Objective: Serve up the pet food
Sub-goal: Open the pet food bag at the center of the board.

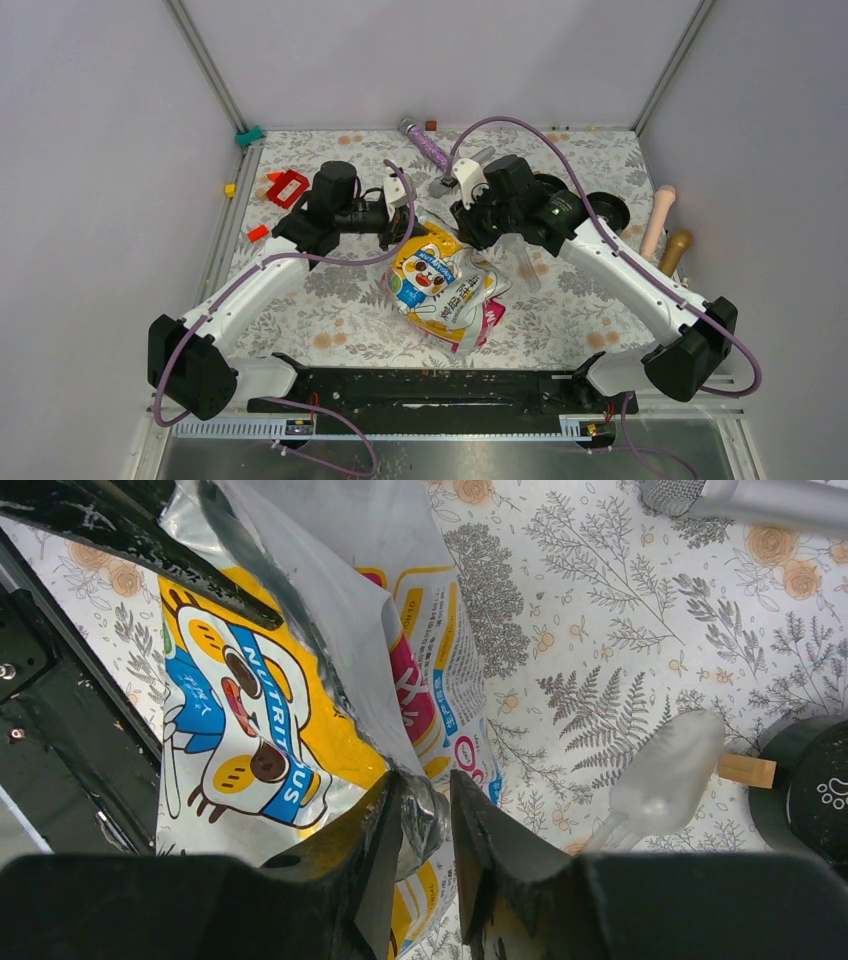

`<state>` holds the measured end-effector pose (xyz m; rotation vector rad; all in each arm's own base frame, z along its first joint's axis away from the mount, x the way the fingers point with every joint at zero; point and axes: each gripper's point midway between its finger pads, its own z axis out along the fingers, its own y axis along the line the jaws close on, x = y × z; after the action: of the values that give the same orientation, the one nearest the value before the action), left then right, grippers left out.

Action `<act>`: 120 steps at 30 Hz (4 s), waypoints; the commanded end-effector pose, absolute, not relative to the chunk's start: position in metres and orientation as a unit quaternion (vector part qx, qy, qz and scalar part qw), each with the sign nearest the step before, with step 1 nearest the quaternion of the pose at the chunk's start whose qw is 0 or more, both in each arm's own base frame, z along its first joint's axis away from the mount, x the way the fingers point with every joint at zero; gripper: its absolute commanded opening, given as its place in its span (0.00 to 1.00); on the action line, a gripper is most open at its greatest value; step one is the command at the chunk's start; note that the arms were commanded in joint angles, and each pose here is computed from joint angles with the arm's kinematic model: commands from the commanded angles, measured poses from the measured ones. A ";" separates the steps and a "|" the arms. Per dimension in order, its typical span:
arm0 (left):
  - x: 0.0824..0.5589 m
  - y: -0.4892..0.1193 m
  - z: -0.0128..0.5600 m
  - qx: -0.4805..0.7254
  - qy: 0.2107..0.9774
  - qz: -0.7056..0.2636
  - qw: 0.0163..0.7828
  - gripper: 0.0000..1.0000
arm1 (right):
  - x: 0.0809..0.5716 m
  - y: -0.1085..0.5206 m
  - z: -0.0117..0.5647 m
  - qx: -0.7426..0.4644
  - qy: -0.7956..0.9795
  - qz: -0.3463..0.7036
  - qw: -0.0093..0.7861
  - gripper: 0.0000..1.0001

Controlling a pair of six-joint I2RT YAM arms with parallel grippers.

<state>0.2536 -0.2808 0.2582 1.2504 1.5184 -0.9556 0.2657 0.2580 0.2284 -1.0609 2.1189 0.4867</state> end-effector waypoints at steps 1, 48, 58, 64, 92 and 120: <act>0.213 -0.294 0.318 0.563 0.489 -0.440 0.500 0.00 | 0.282 0.252 0.260 -0.385 0.803 0.175 0.420 0.31; 0.236 -0.295 0.335 0.509 0.507 -0.411 0.561 0.00 | 0.215 0.319 0.273 -0.263 0.815 0.447 0.260 0.00; 0.299 -0.301 0.391 0.353 0.578 -0.412 0.610 0.00 | 0.212 0.340 0.357 -0.091 0.731 0.602 0.307 0.00; 0.294 -0.312 0.413 0.372 0.551 -0.442 0.602 0.00 | 0.237 0.332 0.357 0.025 0.726 0.578 0.372 0.00; 0.251 -0.284 0.381 0.424 0.507 -0.397 0.636 0.00 | 0.241 0.260 0.310 -0.248 0.811 0.260 0.462 0.54; 0.254 -0.270 0.367 0.402 0.521 -0.366 0.658 0.00 | 0.266 0.308 0.318 -0.174 0.832 0.319 0.419 0.51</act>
<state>0.2578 -0.2678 0.2694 0.9232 1.5680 -0.8895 0.2676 0.3002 0.2919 -0.4535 2.1357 0.7402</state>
